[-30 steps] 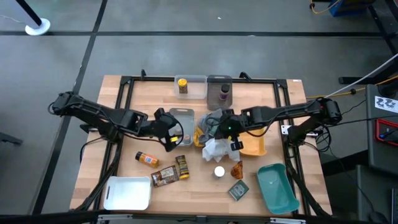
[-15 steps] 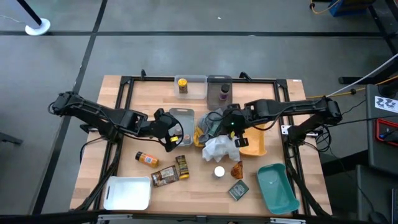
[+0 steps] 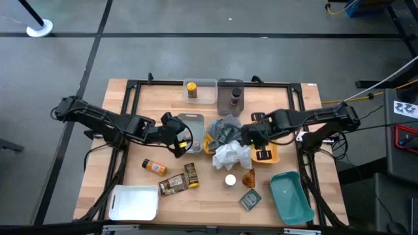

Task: Sort spices by type
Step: Put the top orange seasoning pack into the yellow bin

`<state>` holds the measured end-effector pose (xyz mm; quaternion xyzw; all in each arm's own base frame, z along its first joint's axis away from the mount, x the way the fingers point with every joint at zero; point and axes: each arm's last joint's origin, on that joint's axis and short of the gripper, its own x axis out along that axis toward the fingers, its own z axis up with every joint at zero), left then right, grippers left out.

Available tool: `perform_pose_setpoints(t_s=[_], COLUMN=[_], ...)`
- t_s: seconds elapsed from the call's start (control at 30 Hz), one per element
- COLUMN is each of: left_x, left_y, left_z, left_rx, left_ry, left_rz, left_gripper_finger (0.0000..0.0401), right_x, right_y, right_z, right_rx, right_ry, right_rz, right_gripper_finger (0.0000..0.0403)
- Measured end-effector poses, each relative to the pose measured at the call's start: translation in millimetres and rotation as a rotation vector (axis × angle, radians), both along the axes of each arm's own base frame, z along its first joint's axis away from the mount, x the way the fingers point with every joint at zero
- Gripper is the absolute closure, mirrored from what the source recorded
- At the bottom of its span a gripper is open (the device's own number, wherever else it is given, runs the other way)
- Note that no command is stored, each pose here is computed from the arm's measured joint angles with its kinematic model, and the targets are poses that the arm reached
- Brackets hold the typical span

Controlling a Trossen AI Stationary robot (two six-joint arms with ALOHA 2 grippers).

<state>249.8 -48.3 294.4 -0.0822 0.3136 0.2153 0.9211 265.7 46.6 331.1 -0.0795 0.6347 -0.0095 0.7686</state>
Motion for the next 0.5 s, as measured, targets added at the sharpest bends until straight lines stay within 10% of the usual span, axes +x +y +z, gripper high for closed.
perform_pose_setpoints(t_s=[0.5], left_x=[0], left_y=[0], left_z=[0], left_rx=[-0.001], left_ry=[-0.006], left_rz=[0.004], left_gripper_finger=[0.0100], right_x=[-33], right_y=[2], right_z=[-34], right_rx=[-0.092], right_ry=[0.043], right_rz=[-0.094], right_gripper_finger=[0.0367])
